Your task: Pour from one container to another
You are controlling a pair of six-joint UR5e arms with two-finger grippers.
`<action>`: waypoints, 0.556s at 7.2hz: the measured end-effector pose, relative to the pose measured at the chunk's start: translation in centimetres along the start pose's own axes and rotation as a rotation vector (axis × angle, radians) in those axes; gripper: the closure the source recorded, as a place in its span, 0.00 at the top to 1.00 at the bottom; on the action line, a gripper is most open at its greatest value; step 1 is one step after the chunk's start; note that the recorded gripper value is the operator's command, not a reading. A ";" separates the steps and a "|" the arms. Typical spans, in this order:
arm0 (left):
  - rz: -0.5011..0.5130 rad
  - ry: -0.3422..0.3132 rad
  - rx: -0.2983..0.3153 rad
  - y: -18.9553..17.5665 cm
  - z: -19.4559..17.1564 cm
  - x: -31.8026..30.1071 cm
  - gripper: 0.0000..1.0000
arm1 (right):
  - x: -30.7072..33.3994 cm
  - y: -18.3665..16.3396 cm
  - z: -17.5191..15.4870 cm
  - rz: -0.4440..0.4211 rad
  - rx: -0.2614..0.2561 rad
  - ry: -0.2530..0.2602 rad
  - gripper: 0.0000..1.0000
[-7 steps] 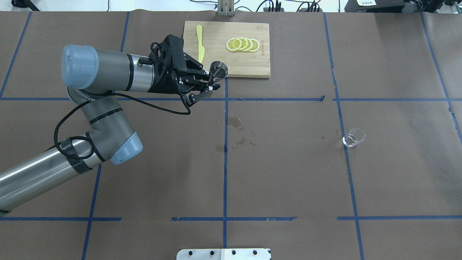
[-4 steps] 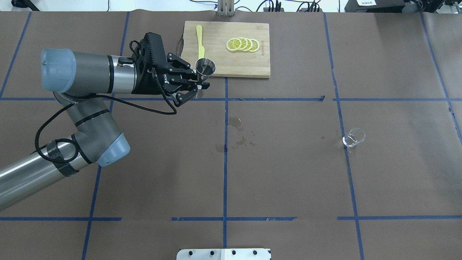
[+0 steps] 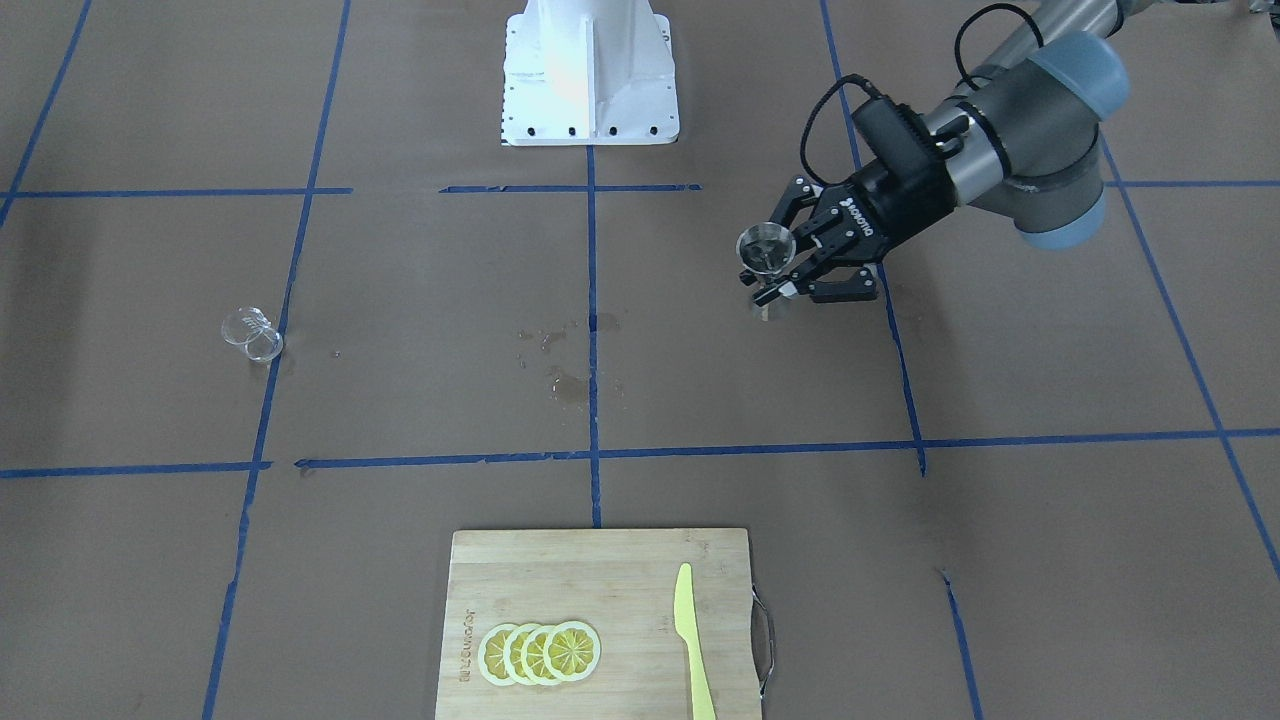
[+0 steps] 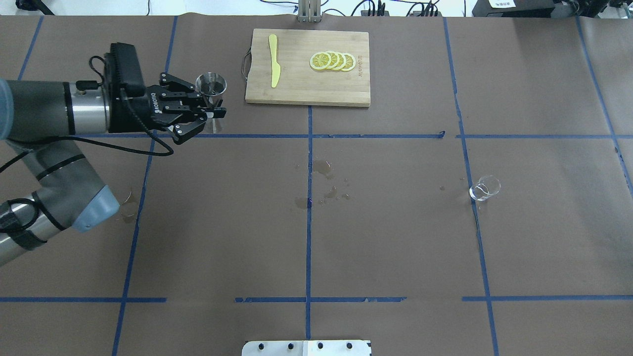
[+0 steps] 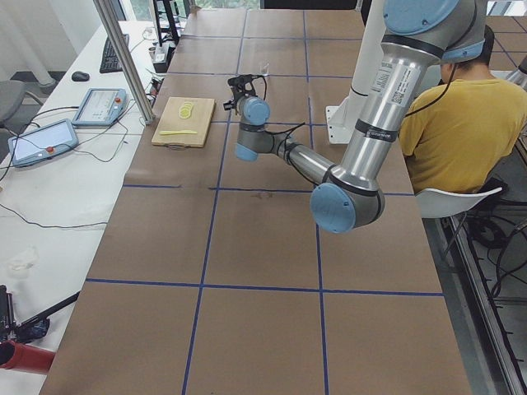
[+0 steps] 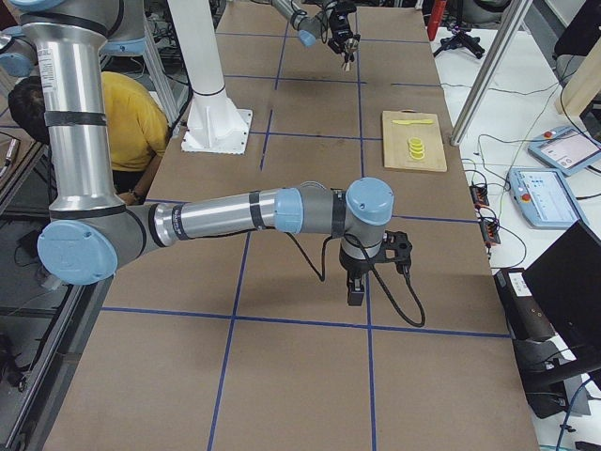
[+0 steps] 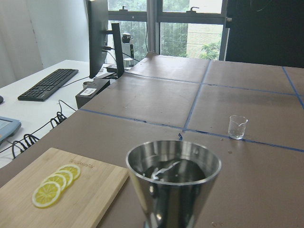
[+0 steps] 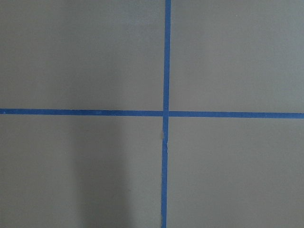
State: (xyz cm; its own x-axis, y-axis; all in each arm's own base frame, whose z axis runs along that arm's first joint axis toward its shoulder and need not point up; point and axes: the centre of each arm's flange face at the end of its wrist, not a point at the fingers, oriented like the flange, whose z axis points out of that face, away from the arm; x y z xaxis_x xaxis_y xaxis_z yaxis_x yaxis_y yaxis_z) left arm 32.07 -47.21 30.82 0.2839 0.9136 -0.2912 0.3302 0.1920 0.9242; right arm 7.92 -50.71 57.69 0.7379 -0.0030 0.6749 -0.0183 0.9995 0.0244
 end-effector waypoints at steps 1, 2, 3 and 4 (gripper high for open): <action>-0.047 -0.037 0.038 2.7 -3.6 -0.5 0.00 | 0.1 0.1 0.1 0.001 -0.001 0.000 1.00; -0.112 -0.077 0.076 5.0 -6.9 -0.7 0.00 | 0.1 0.1 0.1 0.002 -0.002 0.000 1.00; -0.187 -0.141 0.112 6.4 -9.4 -0.9 0.00 | 0.2 0.1 0.2 0.003 -0.003 0.000 1.00; -0.254 -0.234 0.163 6.8 -11.3 -1.4 0.00 | 0.2 0.2 0.2 0.004 -0.004 0.000 1.00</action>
State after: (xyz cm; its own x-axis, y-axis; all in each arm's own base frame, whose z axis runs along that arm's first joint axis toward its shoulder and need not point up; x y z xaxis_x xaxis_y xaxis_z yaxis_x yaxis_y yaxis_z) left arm 23.79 -43.10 40.31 0.3657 0.7340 -0.5722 0.5501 0.3254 0.7691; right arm 7.92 -50.51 57.99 0.7378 0.0007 0.6750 -0.0181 0.9997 0.0187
